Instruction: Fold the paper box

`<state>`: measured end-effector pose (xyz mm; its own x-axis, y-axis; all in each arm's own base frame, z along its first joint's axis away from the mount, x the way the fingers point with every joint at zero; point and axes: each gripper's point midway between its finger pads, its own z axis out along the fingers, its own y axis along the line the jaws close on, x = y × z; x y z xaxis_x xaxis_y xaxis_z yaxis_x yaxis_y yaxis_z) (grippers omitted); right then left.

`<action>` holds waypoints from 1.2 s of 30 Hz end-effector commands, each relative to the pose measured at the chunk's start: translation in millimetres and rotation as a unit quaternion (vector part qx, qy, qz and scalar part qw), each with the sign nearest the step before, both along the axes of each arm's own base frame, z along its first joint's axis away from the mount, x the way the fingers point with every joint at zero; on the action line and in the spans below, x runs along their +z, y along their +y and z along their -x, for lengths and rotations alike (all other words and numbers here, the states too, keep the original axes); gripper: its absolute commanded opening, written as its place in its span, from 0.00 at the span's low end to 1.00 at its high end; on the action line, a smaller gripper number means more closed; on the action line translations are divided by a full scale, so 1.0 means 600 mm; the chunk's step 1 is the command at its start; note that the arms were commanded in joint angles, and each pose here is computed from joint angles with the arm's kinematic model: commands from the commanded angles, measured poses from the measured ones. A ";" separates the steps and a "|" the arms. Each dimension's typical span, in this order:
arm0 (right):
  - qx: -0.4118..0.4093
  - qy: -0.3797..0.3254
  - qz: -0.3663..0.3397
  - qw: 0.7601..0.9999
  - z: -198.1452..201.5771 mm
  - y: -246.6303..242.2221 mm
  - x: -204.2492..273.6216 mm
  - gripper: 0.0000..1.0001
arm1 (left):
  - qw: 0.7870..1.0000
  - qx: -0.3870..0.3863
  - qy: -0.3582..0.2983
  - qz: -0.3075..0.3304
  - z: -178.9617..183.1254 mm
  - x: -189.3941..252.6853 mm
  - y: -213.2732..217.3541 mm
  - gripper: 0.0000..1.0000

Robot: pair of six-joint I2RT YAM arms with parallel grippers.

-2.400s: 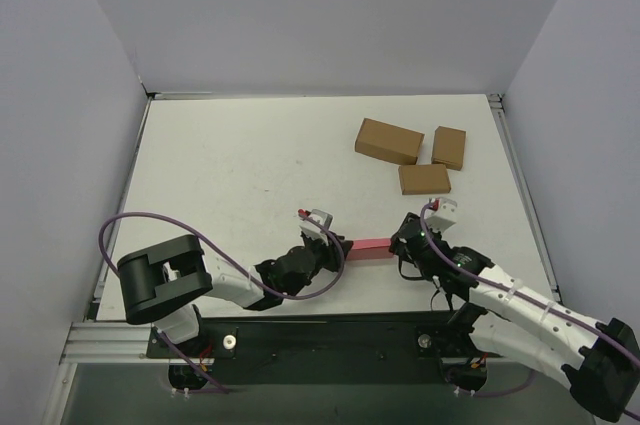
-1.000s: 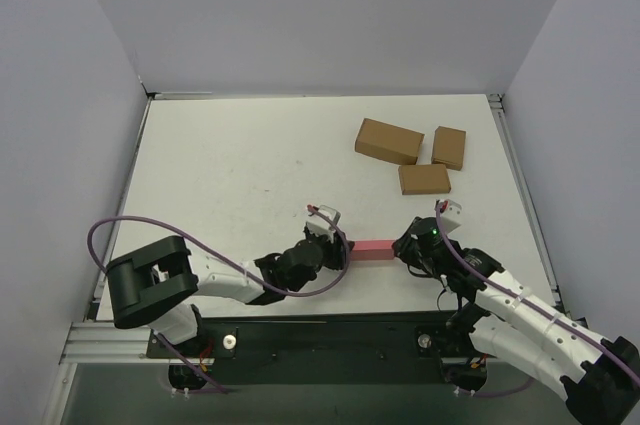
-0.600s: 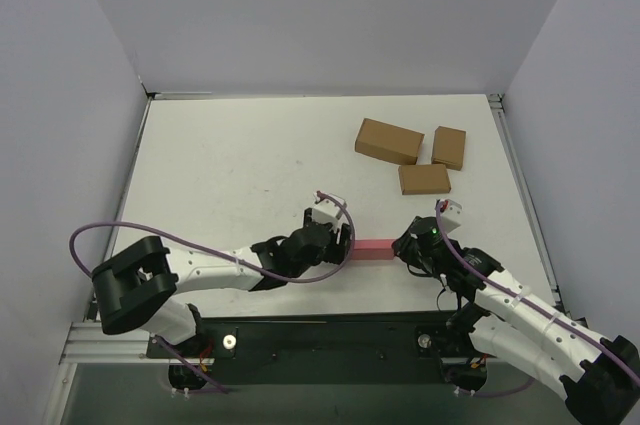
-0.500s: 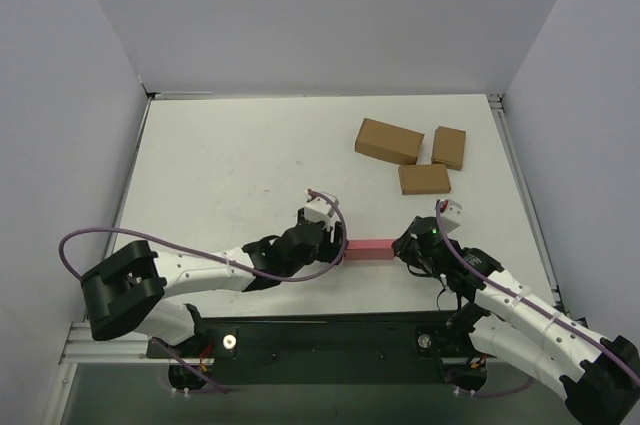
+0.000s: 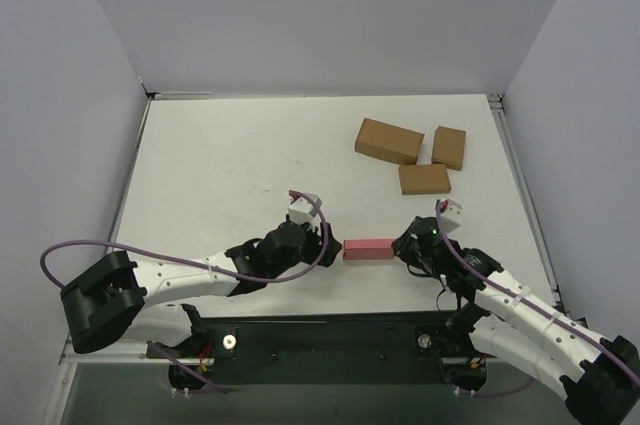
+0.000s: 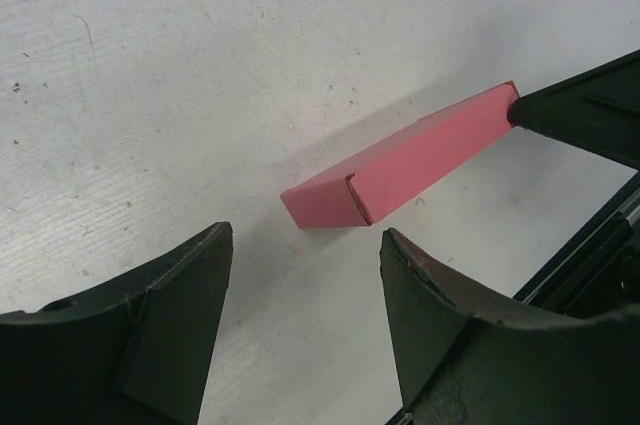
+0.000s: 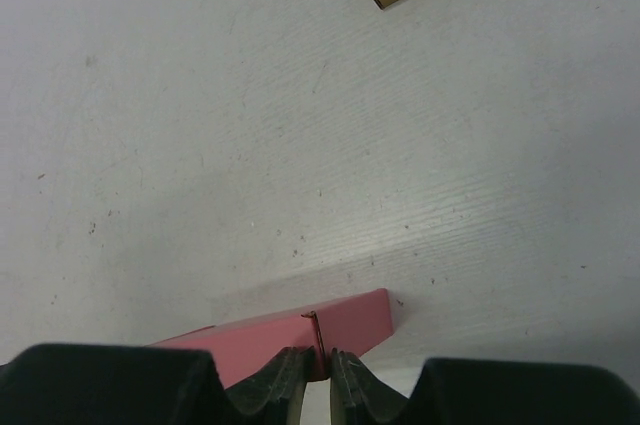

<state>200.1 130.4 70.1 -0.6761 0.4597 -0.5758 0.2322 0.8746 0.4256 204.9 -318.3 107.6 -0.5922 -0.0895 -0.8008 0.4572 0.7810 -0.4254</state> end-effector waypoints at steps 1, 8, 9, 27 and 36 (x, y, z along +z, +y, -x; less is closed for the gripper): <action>0.012 0.111 0.079 0.991 0.085 -0.057 -0.089 0.16 | 0.999 -0.009 -0.005 0.041 -0.003 0.029 -0.021 0.70; 0.026 0.109 0.058 0.992 0.115 -0.045 -0.076 0.16 | 0.999 -0.003 -0.003 0.039 0.010 0.033 0.007 0.70; 0.027 0.111 0.059 0.992 0.120 -0.046 -0.075 0.16 | 0.999 -0.002 -0.002 0.036 0.013 0.030 0.012 0.71; 0.152 0.065 0.052 0.985 0.054 0.017 -0.034 0.55 | 0.991 -0.034 0.100 0.083 0.059 -0.049 -0.018 0.70; 0.261 0.089 0.072 0.958 0.063 0.068 -0.080 0.67 | 0.989 -0.002 0.101 0.107 -0.017 -0.073 -0.044 0.64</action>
